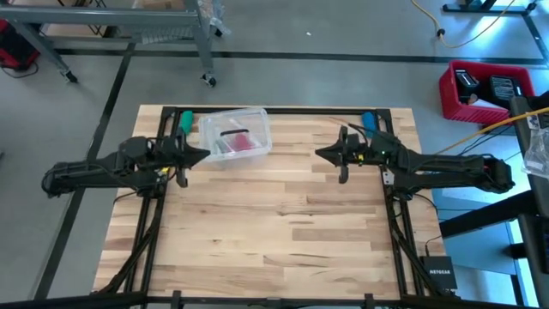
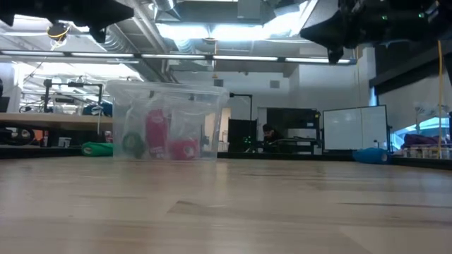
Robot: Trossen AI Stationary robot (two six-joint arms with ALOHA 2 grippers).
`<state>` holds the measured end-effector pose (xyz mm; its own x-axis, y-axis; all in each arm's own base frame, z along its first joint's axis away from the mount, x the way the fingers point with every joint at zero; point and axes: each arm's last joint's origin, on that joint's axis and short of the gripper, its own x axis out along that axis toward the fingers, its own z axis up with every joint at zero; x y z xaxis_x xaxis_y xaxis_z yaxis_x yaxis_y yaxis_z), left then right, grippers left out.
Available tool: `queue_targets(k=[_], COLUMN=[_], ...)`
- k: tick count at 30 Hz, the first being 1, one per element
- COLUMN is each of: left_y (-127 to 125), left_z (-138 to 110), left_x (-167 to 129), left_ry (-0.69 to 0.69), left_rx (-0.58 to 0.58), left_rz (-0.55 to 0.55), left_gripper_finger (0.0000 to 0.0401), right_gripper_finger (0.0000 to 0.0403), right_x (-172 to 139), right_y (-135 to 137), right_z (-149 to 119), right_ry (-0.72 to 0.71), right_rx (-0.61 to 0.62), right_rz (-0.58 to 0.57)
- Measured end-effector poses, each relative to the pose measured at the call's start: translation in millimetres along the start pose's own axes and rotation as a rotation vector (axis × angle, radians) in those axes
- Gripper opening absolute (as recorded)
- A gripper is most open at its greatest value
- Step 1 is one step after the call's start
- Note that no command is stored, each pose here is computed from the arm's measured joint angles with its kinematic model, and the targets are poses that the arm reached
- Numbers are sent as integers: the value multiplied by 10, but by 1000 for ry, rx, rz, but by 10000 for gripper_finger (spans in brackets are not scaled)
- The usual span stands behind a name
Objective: Roll bandage
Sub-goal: Return to Home Position
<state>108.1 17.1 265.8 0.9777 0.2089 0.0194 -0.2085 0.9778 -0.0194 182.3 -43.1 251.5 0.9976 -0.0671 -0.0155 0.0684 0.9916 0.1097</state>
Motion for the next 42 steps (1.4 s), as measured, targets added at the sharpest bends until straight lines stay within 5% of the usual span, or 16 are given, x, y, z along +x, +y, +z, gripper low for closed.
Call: queue_targets(k=[11,19,23,33,42], left_y=[23,-17,13,18,24], left_z=[-59,-401,-562,-718,-747], left_x=[-61,-40,-66,-131,-158], left_ry=[-17,-58,-49,-91,-75], left_rx=[-122,-85,-111,-118,-103], left_rz=[61,-95,-17,-21,-9], left_gripper_finger=[1,9,9,7,2], right_gripper_finger=[17,25,25,26,26], right_x=[-5,-88,-168,-375,-493], right_y=[-6,12,-6,-66,-185], right_z=[-141,-365,-594,-896,-835], right_ry=[99,9,20,0,-43], right_rx=[88,49,76,106,77], right_rz=[11,123,82,9,13])
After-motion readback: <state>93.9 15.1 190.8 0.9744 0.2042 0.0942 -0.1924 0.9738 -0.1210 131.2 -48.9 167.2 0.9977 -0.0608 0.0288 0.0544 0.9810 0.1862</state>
